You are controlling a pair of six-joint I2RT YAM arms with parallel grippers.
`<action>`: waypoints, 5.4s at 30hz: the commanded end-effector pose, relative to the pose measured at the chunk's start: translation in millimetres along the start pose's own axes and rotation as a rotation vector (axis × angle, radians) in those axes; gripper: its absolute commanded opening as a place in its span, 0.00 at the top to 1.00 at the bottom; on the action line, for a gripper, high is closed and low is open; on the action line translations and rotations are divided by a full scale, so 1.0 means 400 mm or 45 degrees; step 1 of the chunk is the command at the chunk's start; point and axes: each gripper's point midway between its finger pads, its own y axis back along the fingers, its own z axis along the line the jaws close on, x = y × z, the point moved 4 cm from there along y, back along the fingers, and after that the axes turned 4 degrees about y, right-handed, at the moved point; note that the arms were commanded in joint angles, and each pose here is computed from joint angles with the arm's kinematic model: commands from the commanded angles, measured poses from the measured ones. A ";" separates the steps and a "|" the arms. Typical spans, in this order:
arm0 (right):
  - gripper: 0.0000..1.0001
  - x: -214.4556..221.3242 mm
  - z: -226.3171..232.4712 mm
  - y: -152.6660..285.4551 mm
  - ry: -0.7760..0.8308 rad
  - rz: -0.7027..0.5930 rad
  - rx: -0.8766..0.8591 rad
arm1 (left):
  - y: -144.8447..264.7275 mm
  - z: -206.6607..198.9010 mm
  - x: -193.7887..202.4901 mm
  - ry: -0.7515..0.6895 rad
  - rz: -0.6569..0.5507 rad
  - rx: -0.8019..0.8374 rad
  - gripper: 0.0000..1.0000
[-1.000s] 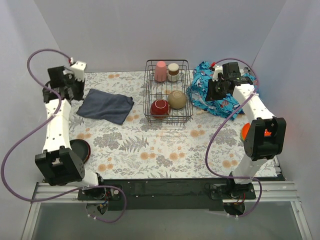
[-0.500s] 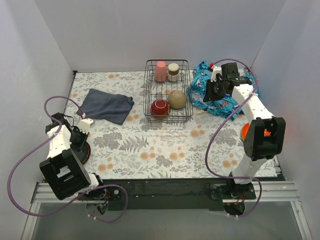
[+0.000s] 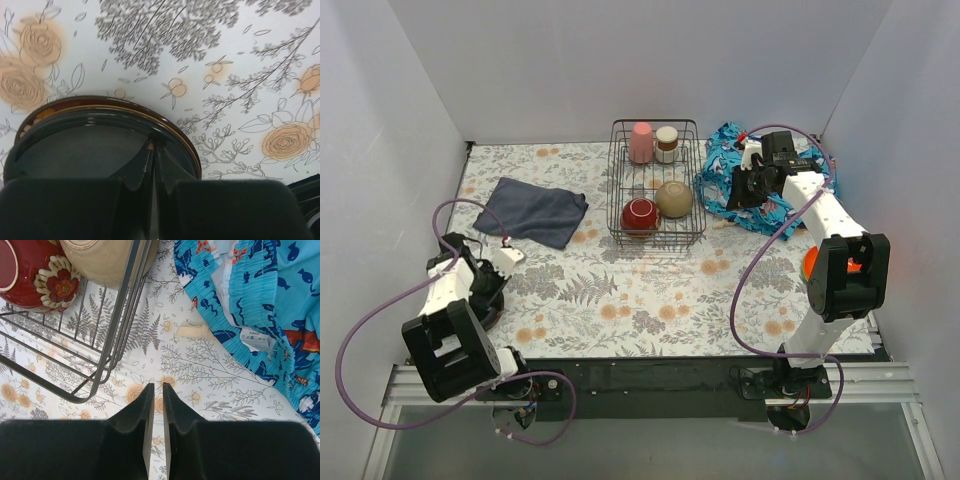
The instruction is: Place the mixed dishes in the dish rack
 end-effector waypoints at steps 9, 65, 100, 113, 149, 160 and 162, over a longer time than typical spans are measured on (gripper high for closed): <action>0.80 -0.019 0.006 0.035 0.056 -0.053 0.022 | -0.017 -0.246 -0.116 -0.276 -0.205 0.488 1.00; 0.53 0.176 0.282 0.109 0.311 -0.110 -0.215 | 0.044 -0.431 -0.448 -0.102 -0.304 0.617 0.56; 0.56 0.291 0.469 -0.036 0.343 -0.088 -0.571 | -0.074 -0.472 -0.398 -0.102 -0.087 0.708 0.78; 0.52 0.334 0.550 -0.077 0.327 -0.006 -0.718 | -0.018 -0.499 -0.458 -0.139 -0.193 0.788 1.00; 0.95 0.352 0.643 -0.122 0.391 0.038 -1.041 | 0.058 -0.513 -0.537 -0.203 -0.457 0.836 1.00; 0.99 0.205 0.610 -0.041 0.494 -0.064 -0.777 | 0.249 -0.357 -0.728 0.037 -0.941 0.316 0.67; 0.99 0.162 0.602 -0.023 0.512 -0.099 -0.686 | 0.315 -0.316 -0.760 0.049 -1.133 0.174 0.63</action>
